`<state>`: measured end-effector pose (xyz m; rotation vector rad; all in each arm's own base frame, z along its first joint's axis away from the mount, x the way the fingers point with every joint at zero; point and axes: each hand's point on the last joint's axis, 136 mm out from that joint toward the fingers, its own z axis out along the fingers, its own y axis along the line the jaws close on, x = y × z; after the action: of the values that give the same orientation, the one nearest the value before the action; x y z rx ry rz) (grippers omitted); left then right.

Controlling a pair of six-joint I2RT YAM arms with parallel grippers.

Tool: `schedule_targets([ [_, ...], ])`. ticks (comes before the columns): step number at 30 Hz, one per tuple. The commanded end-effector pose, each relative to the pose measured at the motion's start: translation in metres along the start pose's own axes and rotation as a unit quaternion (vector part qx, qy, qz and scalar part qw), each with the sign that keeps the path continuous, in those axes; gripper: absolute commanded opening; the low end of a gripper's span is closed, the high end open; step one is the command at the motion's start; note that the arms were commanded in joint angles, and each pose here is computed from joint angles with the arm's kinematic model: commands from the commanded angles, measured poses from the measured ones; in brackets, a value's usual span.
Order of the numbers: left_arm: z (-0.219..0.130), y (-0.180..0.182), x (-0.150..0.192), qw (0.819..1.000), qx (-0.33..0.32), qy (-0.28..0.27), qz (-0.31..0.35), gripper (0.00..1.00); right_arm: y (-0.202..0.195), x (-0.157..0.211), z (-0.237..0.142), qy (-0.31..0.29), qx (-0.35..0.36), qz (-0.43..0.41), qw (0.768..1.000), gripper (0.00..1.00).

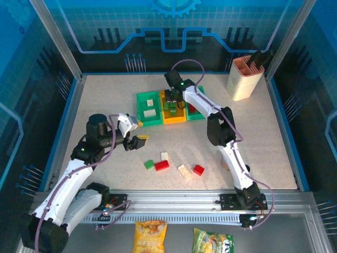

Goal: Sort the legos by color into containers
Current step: Place the lego in the container.

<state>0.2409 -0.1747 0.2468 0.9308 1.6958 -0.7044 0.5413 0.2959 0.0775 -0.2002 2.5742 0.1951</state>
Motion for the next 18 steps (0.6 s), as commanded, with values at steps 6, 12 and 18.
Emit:
schedule_targets([
  [6,0.001,-0.005,0.002,1.000,0.008,0.003,0.010,0.66,-0.007,-0.010,-0.006,-0.008,0.008,0.013,1.000,0.45],
  [12,0.001,-0.004,0.001,1.000,0.007,0.003,0.009,0.66,-0.006,-0.024,-0.030,-0.029,0.008,0.007,1.000,0.48],
  [18,0.000,-0.001,0.000,1.000,-0.002,0.004,0.003,0.66,0.000,-0.027,-0.051,-0.036,0.000,-0.001,0.999,0.47],
])
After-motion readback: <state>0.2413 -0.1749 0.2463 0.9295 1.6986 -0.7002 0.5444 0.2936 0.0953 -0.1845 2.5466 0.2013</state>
